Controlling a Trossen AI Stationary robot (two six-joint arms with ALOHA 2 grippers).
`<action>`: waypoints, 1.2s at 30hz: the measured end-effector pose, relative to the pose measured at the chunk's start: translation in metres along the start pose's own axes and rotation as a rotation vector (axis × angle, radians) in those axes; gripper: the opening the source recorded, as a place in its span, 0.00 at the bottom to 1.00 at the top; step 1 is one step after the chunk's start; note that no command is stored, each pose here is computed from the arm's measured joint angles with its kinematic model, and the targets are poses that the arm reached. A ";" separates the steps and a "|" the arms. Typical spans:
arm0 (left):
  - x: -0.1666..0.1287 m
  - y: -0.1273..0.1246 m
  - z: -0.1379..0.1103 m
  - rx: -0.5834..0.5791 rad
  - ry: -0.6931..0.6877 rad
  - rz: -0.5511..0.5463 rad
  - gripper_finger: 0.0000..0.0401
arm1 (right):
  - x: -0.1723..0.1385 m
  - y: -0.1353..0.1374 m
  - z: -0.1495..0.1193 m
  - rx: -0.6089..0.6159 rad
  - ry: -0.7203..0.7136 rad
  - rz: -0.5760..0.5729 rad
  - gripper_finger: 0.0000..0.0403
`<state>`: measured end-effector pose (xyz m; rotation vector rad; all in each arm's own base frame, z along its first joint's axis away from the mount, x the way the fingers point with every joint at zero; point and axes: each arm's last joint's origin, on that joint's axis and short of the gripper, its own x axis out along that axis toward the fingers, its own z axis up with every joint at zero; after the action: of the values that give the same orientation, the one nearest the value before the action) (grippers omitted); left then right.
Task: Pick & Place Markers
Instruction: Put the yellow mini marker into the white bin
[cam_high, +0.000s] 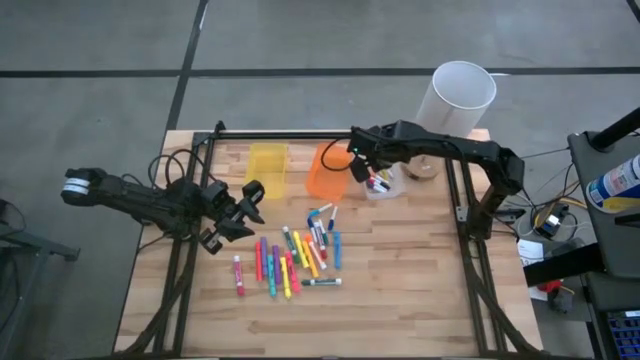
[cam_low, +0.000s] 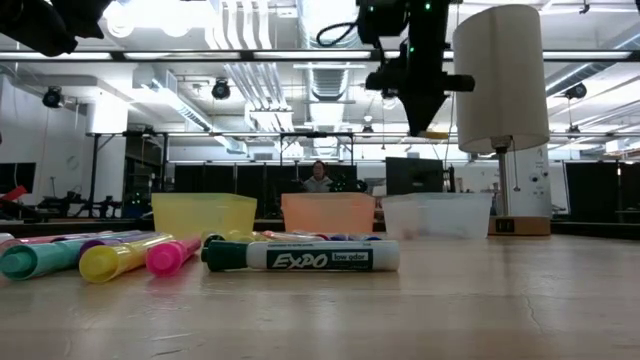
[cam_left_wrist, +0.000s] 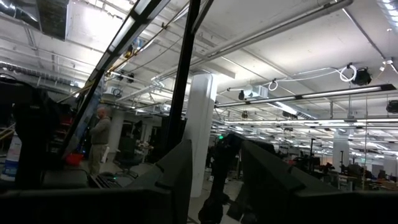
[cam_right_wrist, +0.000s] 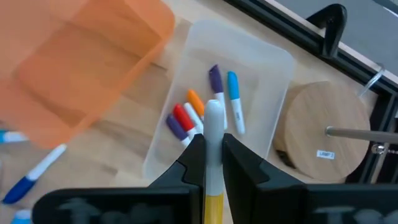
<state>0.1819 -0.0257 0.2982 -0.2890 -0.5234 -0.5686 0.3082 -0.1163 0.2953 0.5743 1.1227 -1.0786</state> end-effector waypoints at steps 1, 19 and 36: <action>0.000 0.000 0.000 0.000 0.000 0.000 0.33 | 0.004 0.000 0.002 0.002 0.010 -0.009 0.07; 0.000 0.000 0.000 -0.001 0.003 -0.001 0.33 | 0.082 -0.008 0.005 0.007 0.136 -0.130 0.07; 0.000 0.000 0.000 -0.001 0.004 -0.002 0.33 | 0.119 -0.013 -0.008 0.027 0.173 -0.089 0.07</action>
<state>0.1820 -0.0258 0.2980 -0.2883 -0.5200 -0.5714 0.2982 -0.1614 0.1843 0.6535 1.2959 -1.1378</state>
